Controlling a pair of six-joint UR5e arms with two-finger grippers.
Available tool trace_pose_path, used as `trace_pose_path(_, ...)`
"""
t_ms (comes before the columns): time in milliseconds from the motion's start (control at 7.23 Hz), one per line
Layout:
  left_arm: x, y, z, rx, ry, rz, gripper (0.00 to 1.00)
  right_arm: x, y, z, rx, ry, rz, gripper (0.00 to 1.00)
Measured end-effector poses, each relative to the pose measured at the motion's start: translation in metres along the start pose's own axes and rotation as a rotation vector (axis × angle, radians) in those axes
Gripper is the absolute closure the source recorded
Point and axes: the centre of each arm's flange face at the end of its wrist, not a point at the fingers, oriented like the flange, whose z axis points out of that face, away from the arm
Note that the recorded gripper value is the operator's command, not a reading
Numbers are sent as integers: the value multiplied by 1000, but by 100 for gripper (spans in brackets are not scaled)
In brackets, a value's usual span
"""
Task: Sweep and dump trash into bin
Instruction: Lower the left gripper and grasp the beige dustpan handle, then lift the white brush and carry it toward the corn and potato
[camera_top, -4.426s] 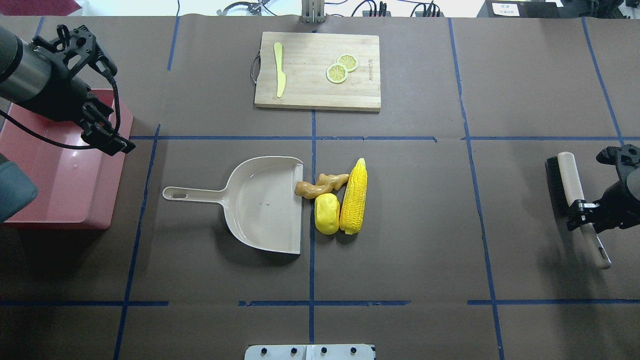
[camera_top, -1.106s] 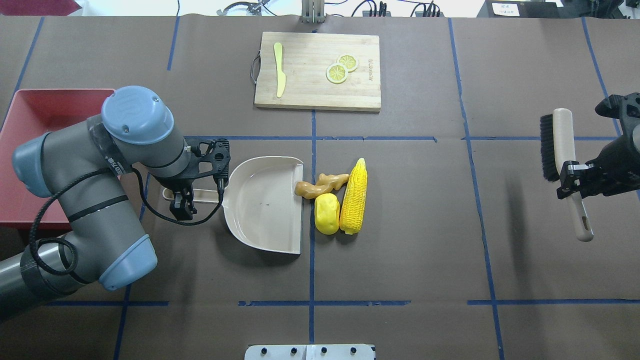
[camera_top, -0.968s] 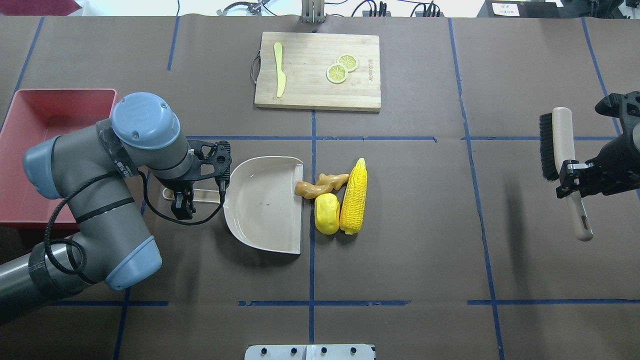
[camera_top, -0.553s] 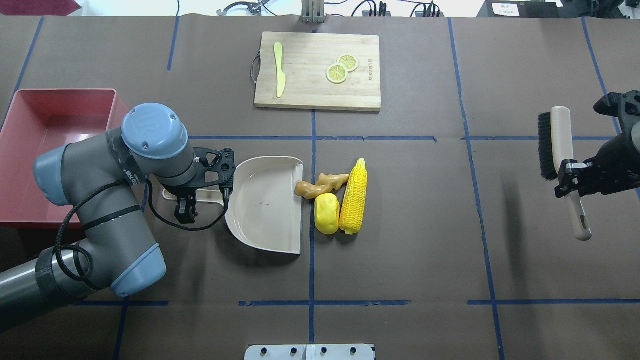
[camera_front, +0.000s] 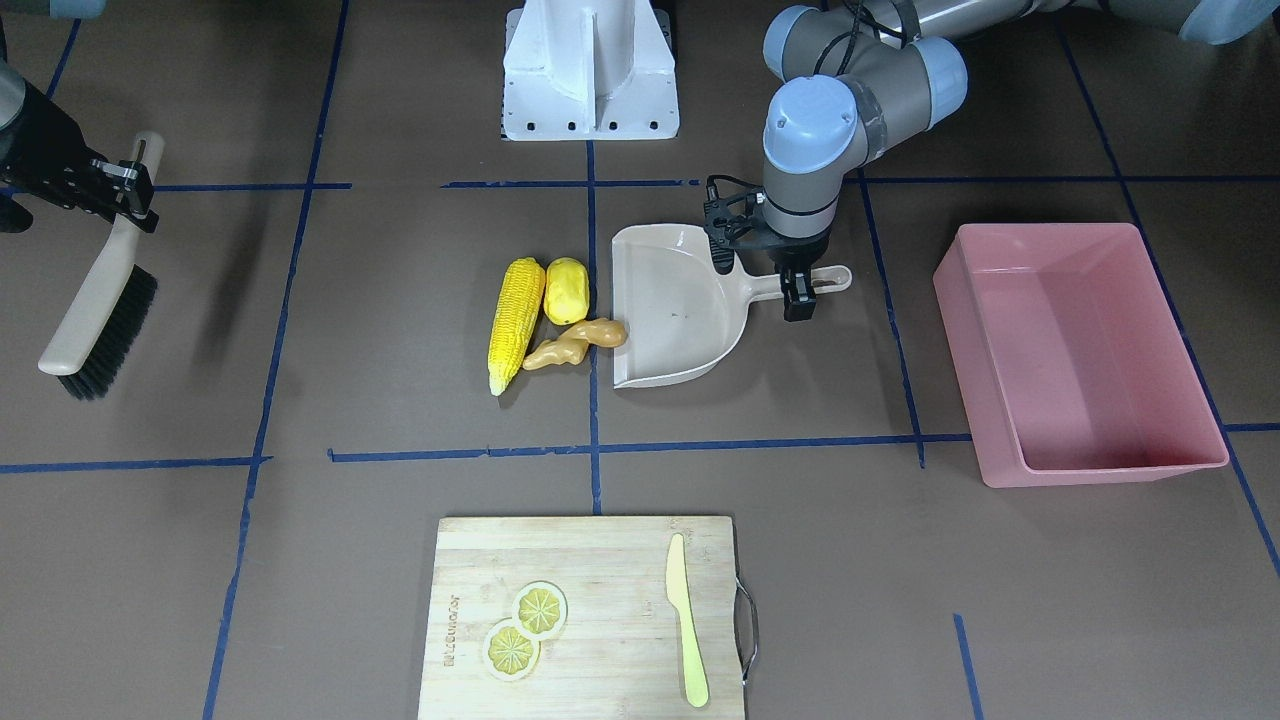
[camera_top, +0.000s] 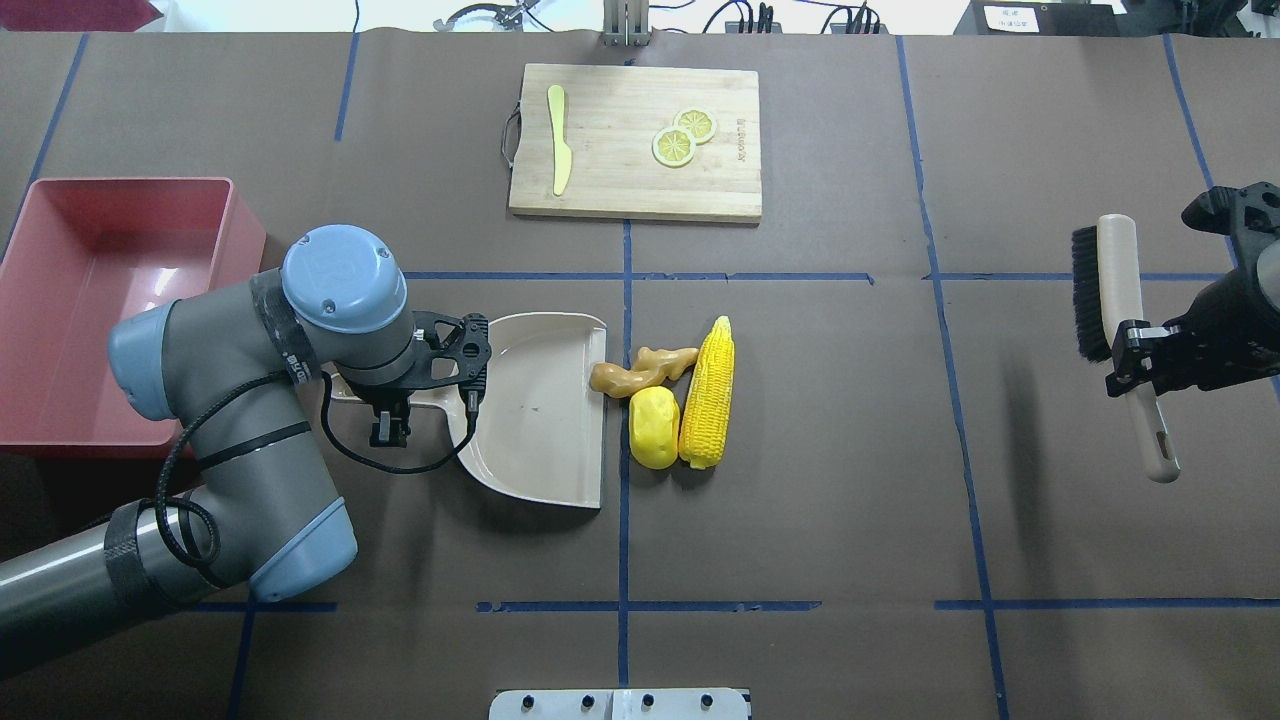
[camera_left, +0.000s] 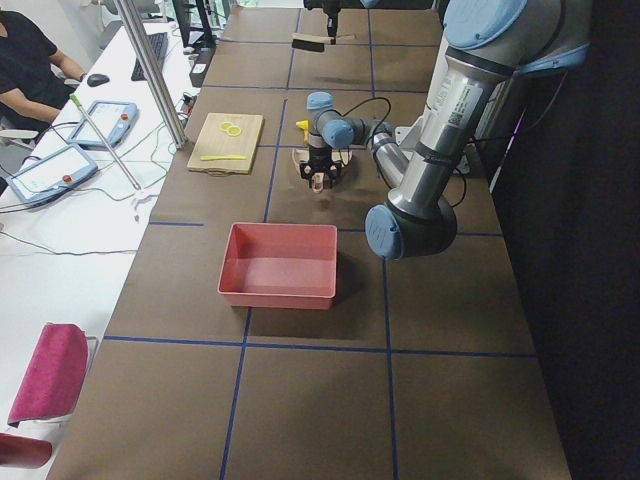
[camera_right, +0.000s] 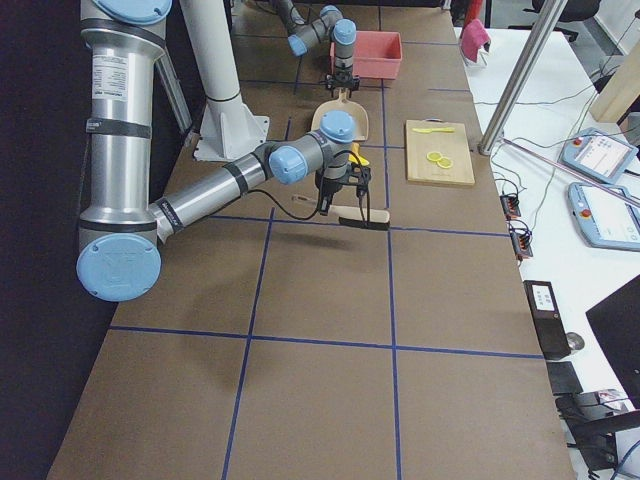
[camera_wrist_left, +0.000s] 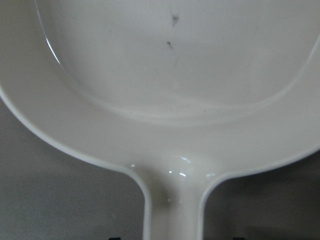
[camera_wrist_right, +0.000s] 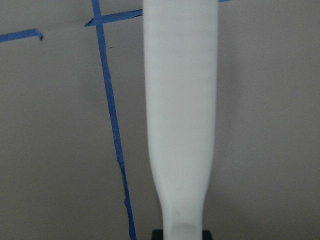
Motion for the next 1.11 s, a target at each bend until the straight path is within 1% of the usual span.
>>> trace_pose_path(138,-2,1,-2,-10,-22,0,99,0,0,0,0,0,0,100)
trace_pose_path(277,-3,2,-6,-22,-40,1,100,-1,0,0,0,-1,-1,100)
trace_pose_path(553,0,4,-20,-35,-53,6,100,-5,1,1,-4,-3,-2,100)
trace_pose_path(691,1,4,-24,-38,-56,14,100,-16,5,8,-17,-1,-2,100)
trace_pose_path(830,1,5,-26,-55,-63,18,100,-35,12,19,-33,3,-8,100)
trace_pose_path(1106,-1,1,-32,-119,-80,26,100,-68,18,30,-46,16,-22,100)
